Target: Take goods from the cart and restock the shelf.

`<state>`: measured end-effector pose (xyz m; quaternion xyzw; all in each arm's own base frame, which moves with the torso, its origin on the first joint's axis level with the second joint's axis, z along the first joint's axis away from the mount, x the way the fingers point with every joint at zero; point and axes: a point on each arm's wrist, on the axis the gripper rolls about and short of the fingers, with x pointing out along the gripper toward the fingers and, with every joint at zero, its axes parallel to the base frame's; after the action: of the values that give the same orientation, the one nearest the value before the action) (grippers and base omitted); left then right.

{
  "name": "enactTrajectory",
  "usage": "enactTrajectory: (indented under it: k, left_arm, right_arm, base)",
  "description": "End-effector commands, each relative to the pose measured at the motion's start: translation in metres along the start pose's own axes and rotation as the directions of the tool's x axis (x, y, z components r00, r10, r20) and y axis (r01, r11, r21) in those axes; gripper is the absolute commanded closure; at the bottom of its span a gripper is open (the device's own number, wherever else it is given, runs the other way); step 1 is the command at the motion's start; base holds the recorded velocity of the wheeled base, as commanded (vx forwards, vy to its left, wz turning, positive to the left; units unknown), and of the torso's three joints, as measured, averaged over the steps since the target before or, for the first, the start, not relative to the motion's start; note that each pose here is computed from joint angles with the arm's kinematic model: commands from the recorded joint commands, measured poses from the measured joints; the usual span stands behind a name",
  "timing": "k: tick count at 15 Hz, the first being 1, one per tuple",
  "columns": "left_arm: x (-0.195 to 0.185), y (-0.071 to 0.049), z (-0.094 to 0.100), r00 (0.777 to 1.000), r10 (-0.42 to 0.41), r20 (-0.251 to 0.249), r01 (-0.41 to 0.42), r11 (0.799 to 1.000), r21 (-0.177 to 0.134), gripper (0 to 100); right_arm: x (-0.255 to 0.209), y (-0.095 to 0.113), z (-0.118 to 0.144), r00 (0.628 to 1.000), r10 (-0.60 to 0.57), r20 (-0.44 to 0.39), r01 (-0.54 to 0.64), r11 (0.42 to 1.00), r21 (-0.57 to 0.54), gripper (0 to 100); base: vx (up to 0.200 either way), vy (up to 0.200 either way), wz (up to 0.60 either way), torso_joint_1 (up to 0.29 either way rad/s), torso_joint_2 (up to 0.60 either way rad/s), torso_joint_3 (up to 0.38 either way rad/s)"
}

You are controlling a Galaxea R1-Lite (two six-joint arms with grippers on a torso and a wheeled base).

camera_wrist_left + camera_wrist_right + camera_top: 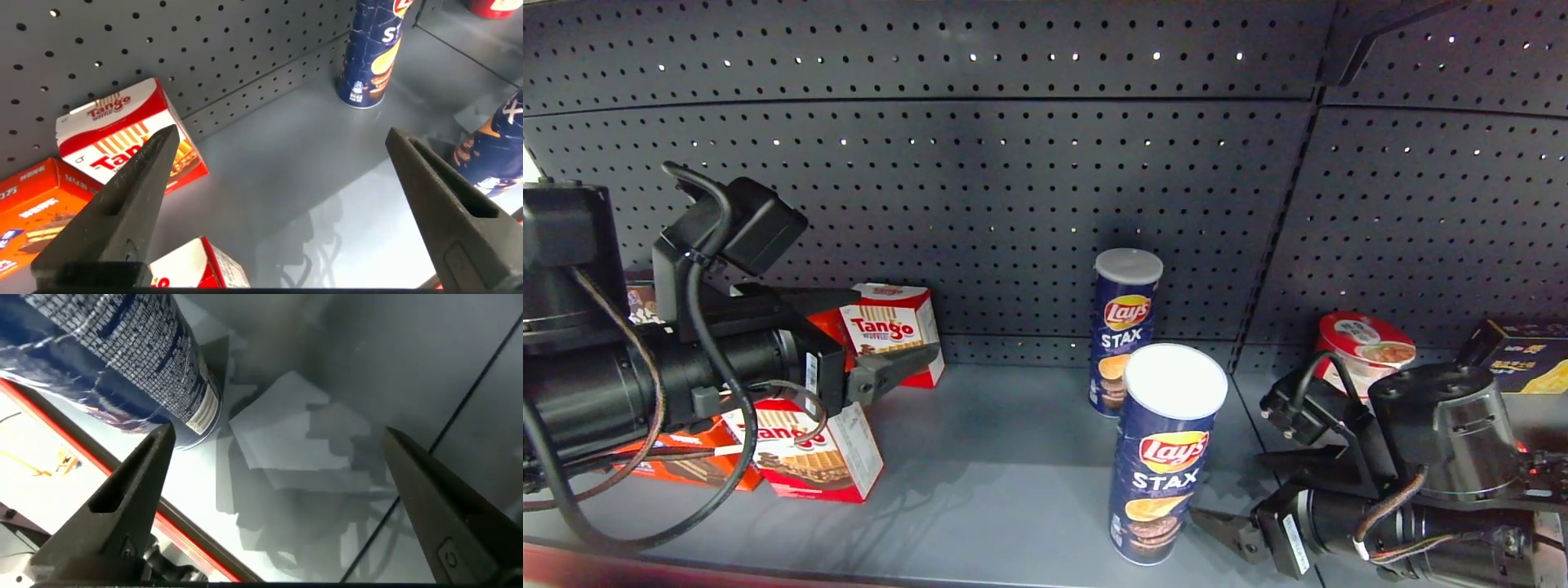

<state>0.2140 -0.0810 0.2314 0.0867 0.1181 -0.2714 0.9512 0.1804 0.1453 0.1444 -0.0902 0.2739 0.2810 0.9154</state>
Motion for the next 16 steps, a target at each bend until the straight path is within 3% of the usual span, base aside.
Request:
enactTrajectory:
  k: [1,16]
  left_arm:
    - [0.0005,0.0001,0.0001,1.000,0.000,0.000,0.000,1.000,0.000,0]
    - [0.0008,-0.0004,-0.0053,1.000,-0.001,-0.018,0.001,1.000,-0.002,0]
  right_arm:
    - [0.0022,0.0010,-0.0001,1.000,0.004,-0.001,-0.004,1.000,-0.002,0]
    - [0.0108,0.0071,0.0038,1.000,0.025,-0.002,-0.025,1.000,-0.014,0]
  base:
    - [0.000,0.000,0.00,0.000,0.00,0.000]
    - [0.000,0.000,0.00,0.000,0.00,0.000]
